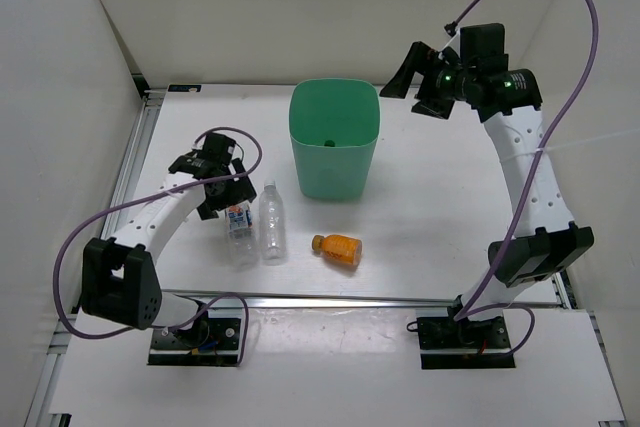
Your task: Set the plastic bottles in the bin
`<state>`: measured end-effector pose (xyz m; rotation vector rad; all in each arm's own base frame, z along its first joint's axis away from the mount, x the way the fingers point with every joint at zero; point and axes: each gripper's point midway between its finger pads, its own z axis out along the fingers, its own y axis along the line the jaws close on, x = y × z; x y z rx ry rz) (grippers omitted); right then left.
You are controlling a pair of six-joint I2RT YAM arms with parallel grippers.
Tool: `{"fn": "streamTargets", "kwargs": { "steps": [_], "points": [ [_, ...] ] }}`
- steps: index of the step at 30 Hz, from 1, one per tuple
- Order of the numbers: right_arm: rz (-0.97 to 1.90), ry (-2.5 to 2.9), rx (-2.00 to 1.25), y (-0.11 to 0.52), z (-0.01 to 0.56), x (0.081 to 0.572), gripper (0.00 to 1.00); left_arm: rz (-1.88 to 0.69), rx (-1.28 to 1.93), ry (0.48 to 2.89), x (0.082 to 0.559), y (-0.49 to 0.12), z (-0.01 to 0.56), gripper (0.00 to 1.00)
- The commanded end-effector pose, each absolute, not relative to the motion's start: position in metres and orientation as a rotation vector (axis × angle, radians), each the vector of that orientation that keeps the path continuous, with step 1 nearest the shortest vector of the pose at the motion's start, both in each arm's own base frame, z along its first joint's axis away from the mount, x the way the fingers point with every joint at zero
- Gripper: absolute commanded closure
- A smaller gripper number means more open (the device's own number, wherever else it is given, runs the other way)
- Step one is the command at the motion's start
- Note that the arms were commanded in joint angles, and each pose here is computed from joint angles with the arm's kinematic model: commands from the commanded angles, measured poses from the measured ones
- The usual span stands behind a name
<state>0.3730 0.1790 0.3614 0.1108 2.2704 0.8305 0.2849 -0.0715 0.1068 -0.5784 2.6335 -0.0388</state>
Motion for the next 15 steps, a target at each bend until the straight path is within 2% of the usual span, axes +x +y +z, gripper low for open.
{"fn": "streamTargets", "kwargs": {
  "steps": [1, 9, 11, 12, 14, 15],
  "points": [
    [0.845, 2.246, 0.069, 0.175, 0.37, 0.368, 0.0, -0.102, -0.537, 2.662, 0.285, -0.081, 0.095, 0.0],
    [0.854, 2.258, 0.081, 0.167, 0.366, 0.366, 0.0, -0.069, -0.501, 2.797, 0.269, -0.082, 0.05, 0.0],
    [0.848, 2.265, 0.096, 0.163, 0.363, 0.368, 0.0, -0.067, -0.501, 2.8, 0.271, -0.083, 0.047, 0.04],
    [0.865, 2.258, 0.097, 0.164, 0.367, 0.365, 0.0, -0.067, -0.488, 2.799, 0.274, -0.083, 0.048, 0.2],
    [0.859, 2.268, 0.112, 0.161, 0.363, 0.366, 0.0, -0.053, -0.489, 2.761, 0.286, -0.082, 0.061, 0.4],
    [0.864, 2.266, 0.117, 0.158, 0.363, 0.366, 0.0, -0.032, -0.508, 2.733, 0.293, -0.079, 0.068, 0.54]
  ]
}}
